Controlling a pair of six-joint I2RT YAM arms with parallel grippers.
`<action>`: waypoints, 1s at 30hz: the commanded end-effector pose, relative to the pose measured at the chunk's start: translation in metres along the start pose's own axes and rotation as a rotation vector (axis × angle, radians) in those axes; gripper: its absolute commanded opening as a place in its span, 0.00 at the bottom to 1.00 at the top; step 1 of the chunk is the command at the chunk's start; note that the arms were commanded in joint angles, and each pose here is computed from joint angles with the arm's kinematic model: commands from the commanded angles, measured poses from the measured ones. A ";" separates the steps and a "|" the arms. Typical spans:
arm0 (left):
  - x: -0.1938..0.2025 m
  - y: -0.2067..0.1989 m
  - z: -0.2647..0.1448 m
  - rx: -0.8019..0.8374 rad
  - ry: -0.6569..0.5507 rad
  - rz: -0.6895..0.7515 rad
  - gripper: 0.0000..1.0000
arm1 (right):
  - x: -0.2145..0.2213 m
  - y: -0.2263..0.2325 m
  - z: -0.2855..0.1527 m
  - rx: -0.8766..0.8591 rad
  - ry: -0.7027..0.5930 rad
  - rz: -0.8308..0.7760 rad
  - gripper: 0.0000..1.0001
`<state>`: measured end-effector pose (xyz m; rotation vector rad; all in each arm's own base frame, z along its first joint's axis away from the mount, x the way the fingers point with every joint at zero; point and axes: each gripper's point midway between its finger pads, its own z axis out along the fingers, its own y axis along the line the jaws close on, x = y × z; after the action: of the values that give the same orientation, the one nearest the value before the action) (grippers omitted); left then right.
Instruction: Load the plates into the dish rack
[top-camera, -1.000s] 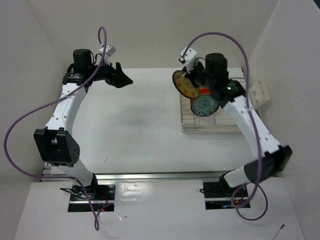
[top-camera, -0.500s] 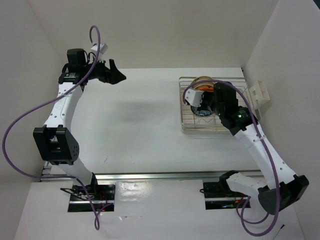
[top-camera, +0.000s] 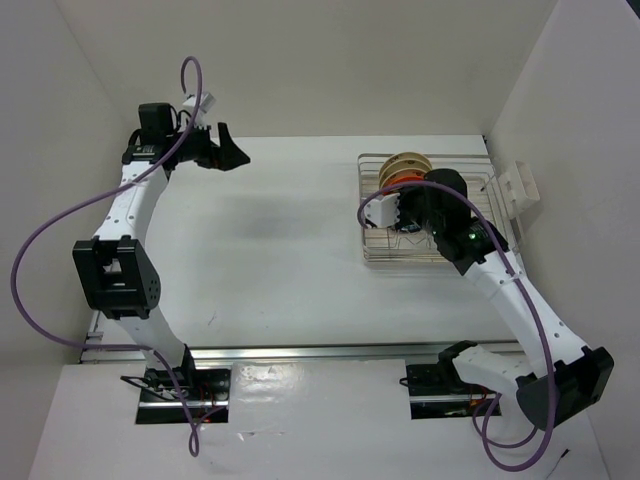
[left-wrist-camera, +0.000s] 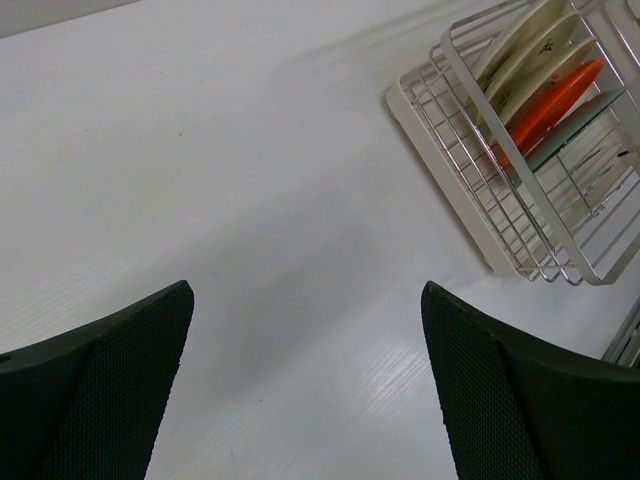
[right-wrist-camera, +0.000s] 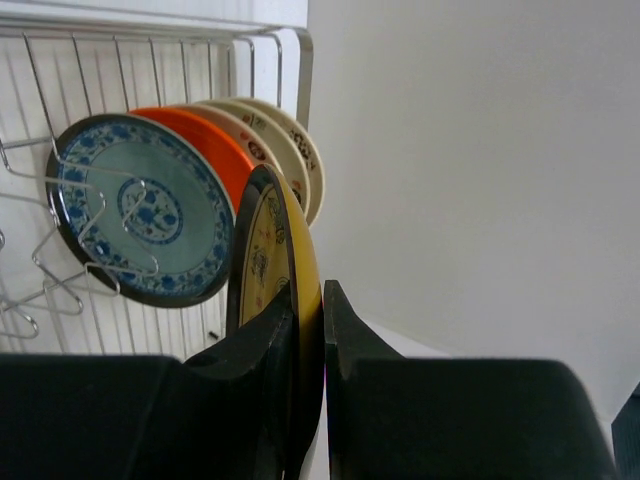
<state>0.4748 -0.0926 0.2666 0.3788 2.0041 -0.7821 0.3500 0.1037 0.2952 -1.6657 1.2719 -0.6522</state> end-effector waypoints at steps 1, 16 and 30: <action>-0.006 0.006 -0.003 0.013 -0.025 -0.001 1.00 | -0.014 -0.019 0.002 0.073 -0.078 -0.029 0.00; 0.005 0.019 -0.008 0.008 -0.009 -0.032 1.00 | -0.018 0.048 0.024 -0.087 -0.124 0.065 0.00; 0.007 0.020 -0.005 0.018 -0.003 -0.039 1.00 | -0.016 0.032 0.031 -0.051 -0.102 0.043 0.00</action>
<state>0.4790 -0.0715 0.2532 0.3282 2.0286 -0.7912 0.3386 0.1234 0.2144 -1.7802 1.3371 -0.4230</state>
